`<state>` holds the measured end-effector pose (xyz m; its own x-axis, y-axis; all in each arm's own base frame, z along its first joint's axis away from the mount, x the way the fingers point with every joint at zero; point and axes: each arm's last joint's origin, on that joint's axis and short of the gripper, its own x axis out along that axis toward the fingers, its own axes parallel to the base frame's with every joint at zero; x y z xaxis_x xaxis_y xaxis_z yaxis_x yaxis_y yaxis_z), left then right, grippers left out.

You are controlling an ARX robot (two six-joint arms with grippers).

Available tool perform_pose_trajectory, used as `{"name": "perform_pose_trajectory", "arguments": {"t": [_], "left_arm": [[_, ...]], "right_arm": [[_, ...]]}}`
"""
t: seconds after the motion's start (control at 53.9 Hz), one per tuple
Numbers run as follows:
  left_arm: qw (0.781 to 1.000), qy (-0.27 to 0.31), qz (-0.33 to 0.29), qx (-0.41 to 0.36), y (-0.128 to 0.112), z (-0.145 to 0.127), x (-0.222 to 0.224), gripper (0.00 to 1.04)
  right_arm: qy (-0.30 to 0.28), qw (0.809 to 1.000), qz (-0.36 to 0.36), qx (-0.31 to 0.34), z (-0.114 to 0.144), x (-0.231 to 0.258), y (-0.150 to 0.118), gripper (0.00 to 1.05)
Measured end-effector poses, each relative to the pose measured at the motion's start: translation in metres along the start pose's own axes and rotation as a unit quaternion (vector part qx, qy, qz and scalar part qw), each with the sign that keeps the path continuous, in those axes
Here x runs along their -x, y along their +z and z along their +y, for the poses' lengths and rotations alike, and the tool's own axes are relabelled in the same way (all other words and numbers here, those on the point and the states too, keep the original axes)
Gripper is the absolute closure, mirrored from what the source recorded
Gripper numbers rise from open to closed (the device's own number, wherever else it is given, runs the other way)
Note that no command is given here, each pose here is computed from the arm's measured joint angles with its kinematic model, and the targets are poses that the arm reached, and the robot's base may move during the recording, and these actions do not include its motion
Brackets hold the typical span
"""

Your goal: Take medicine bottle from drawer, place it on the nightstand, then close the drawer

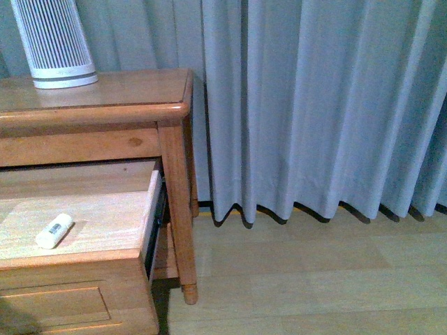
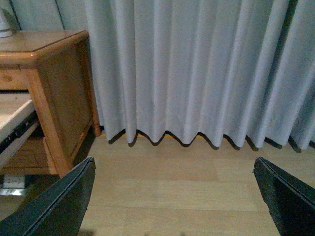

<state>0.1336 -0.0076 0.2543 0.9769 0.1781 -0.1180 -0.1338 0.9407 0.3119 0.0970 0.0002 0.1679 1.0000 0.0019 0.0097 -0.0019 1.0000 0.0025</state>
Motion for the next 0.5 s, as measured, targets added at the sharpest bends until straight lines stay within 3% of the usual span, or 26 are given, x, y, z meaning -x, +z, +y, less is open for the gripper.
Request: {"name": "perform_pose_trajectory", "arguments": {"t": [0.13, 0.297, 0.39, 0.501], "left_arm": [[0.999, 0.023, -0.02, 0.024, 0.002, -0.003, 0.028, 0.07], [0.996, 0.003, -0.045, 0.076, 0.001, -0.019, 0.04, 0.08], [0.987, -0.072, -0.077, 0.125, -0.015, -0.025, 0.038, 0.25], [0.983, -0.082, -0.078, 0.141, -0.043, -0.028, 0.034, 0.44]], "right_arm": [[0.0, 1.0, 0.0, 0.0, 0.0, 0.0, 0.0, 0.07], [0.0, 1.0, 0.0, 0.0, 0.0, 0.0, 0.0, 0.07], [0.0, 1.0, 0.0, 0.0, 0.0, 0.0, 0.0, 0.07], [0.0, 1.0, 0.0, 0.0, 0.0, 0.0, 0.0, 0.07]]}}
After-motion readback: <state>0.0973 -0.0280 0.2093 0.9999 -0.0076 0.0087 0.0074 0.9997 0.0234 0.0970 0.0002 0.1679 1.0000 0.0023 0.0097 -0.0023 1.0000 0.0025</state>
